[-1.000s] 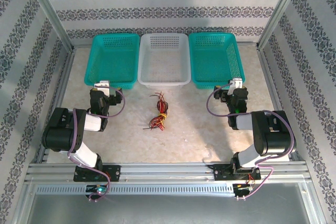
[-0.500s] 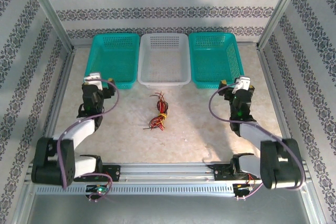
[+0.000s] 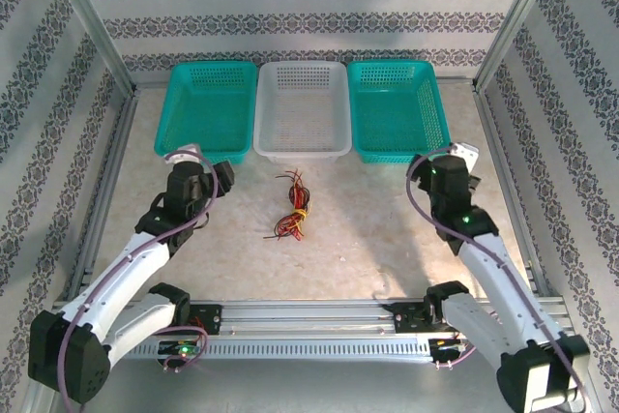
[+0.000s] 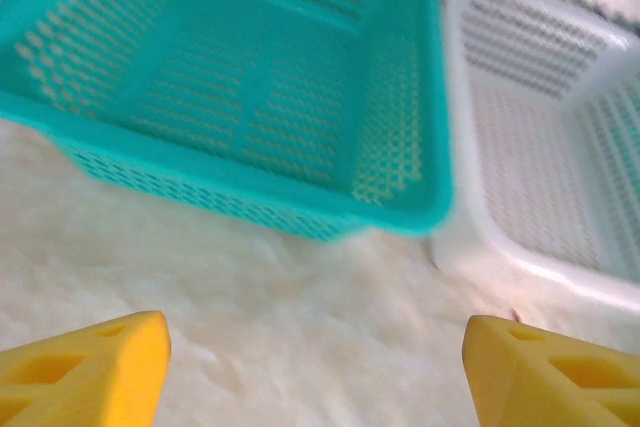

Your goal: Untangle the cables

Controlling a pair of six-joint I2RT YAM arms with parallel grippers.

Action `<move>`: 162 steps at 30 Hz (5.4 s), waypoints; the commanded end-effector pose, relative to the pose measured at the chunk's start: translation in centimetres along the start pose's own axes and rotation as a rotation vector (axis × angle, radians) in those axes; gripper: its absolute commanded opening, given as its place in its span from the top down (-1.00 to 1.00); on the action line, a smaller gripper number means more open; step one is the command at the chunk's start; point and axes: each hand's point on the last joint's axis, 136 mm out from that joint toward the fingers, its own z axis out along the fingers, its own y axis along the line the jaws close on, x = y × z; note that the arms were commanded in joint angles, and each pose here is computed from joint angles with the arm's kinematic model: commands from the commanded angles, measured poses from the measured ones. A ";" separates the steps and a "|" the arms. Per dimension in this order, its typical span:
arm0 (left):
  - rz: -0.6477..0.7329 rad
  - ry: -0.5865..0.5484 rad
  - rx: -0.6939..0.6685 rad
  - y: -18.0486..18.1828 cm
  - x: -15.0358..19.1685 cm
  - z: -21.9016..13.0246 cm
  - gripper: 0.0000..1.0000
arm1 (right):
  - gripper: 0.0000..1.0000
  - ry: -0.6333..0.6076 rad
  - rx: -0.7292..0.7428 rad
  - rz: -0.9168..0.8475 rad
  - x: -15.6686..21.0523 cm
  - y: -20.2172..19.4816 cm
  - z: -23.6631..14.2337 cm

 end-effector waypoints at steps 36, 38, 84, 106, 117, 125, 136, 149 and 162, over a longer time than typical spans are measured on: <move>-0.168 0.232 0.240 -6.8 1.5 -0.6 -0.25 | -0.51 0.811 -0.452 -0.234 25.9 26.2 -4.1; -0.163 0.240 0.239 -6.9 1.5 -0.4 -0.28 | -0.41 0.828 -0.456 -0.235 26.3 26.3 -4.0; -0.092 0.324 1.005 -18.9 -1.4 -7.5 0.34 | 0.90 0.457 -1.128 -0.571 6.7 27.6 -19.6; -0.118 0.332 0.944 -18.9 -1.7 -5.4 1.00 | -0.08 0.414 -0.911 -0.398 1.1 28.0 -16.4; -0.114 0.376 1.054 -20.1 -1.8 -7.1 1.00 | 0.26 0.530 -0.911 -0.377 2.6 29.0 -14.6; -0.098 0.372 1.070 -20.2 -2.0 -7.6 1.00 | 0.48 0.541 -0.841 -0.378 3.2 27.9 -13.0; -0.098 0.385 1.068 -20.1 -1.6 -7.6 1.00 | 0.19 0.579 -0.854 -0.372 4.2 27.6 -12.9; -0.097 0.392 1.078 -20.1 -1.2 -7.5 1.00 | 0.95 0.572 -0.857 -0.370 4.2 26.9 -13.2; -0.164 0.295 1.469 -24.2 -8.6 -15.8 1.00 | 1.00 0.463 -0.930 -0.086 -2.3 27.2 -10.8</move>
